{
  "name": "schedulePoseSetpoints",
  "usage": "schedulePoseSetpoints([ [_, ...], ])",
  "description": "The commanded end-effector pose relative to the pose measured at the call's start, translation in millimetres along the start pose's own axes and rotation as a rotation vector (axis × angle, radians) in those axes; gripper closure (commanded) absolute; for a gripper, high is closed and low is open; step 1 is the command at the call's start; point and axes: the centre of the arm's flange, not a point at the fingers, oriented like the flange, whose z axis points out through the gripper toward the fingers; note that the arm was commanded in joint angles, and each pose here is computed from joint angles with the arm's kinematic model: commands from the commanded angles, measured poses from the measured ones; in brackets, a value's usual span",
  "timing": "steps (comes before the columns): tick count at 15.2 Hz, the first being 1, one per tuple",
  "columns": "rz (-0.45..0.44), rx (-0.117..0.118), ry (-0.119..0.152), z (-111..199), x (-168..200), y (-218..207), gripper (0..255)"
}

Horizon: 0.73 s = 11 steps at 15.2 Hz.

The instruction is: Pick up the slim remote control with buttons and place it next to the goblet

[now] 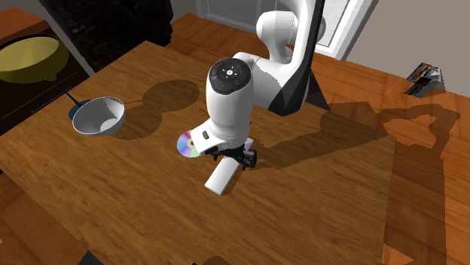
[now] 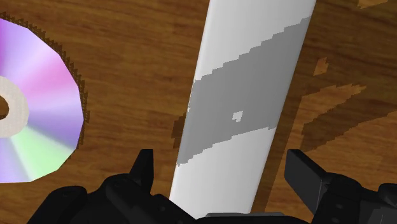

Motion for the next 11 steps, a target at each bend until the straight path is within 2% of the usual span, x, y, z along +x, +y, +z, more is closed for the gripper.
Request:
schedulePoseSetpoints([
  [1,0.0,0.0,0.0,0.7,0.1,0.0,0],
  [5,0.0,0.0,0.0,0.6,0.1,0.0,0],
  [6,0.0,0.0,0.0,0.6,0.1,0.0,255],
  [11,0.0,0.0,0.0,0.7,0.2,0.0,255],
])
